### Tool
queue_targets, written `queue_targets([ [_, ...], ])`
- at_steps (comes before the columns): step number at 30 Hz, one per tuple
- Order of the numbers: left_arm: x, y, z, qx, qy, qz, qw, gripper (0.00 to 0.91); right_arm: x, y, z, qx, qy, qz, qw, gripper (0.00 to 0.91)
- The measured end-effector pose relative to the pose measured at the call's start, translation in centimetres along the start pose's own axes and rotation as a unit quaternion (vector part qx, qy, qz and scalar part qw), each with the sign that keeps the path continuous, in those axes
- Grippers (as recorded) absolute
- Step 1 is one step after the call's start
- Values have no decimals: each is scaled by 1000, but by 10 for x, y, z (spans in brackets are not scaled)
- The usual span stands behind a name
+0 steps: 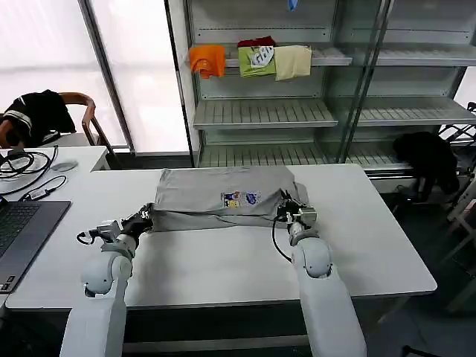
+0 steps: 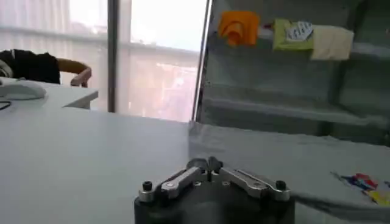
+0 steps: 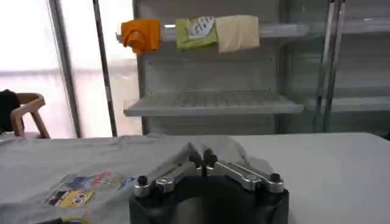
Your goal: Fold and organize the clothes.
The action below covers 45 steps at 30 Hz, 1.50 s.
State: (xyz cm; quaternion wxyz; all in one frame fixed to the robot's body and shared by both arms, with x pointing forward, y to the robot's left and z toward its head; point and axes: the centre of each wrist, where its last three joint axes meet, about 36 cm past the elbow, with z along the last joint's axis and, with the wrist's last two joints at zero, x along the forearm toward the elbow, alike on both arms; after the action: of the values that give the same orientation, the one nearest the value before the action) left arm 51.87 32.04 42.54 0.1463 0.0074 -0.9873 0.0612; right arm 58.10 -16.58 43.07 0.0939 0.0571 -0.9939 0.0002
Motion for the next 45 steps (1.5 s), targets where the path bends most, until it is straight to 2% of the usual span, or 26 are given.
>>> queue_targets([
  [11, -8, 1, -2, -14, 7, -7, 1000, 20, -19, 4, -14, 10, -3, -2, 1000, 0],
  [12, -8, 1, -2, -15, 8, -6, 1000, 20, -21, 4, -15, 11, -4, -2, 1000, 20],
  [18, -10, 1, -2, -20, 11, -7, 1000, 20, -28, 3, -24, 12, -10, 5, 1000, 0],
  [19, -10, 1, -2, -20, 11, -8, 1000, 20, -29, 3, -25, 13, -11, 6, 1000, 423],
  [20, -10, 1, -2, -21, 11, -8, 1000, 907, -29, 3, -26, 13, -13, 7, 1000, 907],
  [35, 1, -1, -2, -31, -3, -8, 999, 907, -20, -7, -35, 0, -46, 22, 999, 907],
  [41, 12, -2, -6, -32, -12, -9, 999, 907, 2, -17, -29, 5, -30, 18, 999, 907],
  [45, 17, -2, -6, -43, -6, -10, 999, 907, 22, -26, -21, 13, -5, 20, 1000, 907],
])
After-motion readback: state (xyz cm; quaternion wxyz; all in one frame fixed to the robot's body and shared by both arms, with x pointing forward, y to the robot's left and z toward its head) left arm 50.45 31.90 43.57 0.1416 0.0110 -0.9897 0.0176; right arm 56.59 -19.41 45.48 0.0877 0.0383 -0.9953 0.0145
